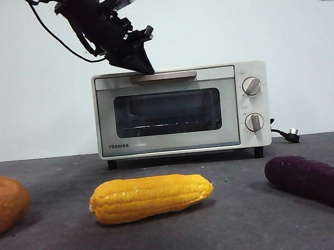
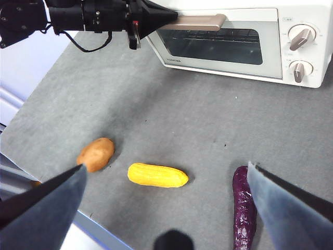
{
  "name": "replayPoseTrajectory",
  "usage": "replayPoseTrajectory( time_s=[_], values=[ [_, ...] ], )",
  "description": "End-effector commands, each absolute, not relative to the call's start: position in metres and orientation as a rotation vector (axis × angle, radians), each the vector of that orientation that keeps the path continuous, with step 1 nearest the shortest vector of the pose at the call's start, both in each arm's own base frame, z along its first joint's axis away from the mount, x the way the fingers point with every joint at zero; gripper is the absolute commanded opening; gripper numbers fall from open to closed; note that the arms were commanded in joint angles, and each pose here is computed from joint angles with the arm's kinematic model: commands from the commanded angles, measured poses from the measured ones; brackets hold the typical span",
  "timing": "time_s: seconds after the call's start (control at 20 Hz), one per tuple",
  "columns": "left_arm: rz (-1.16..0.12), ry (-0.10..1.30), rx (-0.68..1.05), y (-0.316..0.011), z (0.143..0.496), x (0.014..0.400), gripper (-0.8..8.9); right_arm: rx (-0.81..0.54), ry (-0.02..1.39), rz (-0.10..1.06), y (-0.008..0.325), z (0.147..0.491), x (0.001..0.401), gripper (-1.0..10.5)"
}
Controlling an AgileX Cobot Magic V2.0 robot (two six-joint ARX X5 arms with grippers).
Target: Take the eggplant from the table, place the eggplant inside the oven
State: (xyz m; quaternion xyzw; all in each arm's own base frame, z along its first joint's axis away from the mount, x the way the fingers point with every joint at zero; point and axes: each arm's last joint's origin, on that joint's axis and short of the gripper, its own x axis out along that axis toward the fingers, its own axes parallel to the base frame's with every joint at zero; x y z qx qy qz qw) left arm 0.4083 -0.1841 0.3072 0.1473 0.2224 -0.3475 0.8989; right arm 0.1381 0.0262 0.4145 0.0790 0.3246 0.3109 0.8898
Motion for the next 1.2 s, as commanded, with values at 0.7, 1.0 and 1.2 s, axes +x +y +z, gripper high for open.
replayPoseTrajectory(
  time_s=[0.7,1.0,1.2],
  values=[
    [-0.824,0.598,0.324,-0.191,0.273,0.412,-0.06,0.156,0.672,0.651,0.027,0.415,0.139,5.4],
    [-0.861,0.622,0.329,-0.202,0.271,0.405,-0.06,0.154,0.670,0.652,0.027,0.415,0.139,5.4],
    [-0.883,0.644,0.335,-0.209,0.269,0.399,-0.06,0.153,0.669,0.652,0.027,0.415,0.140,5.4]
  ],
)
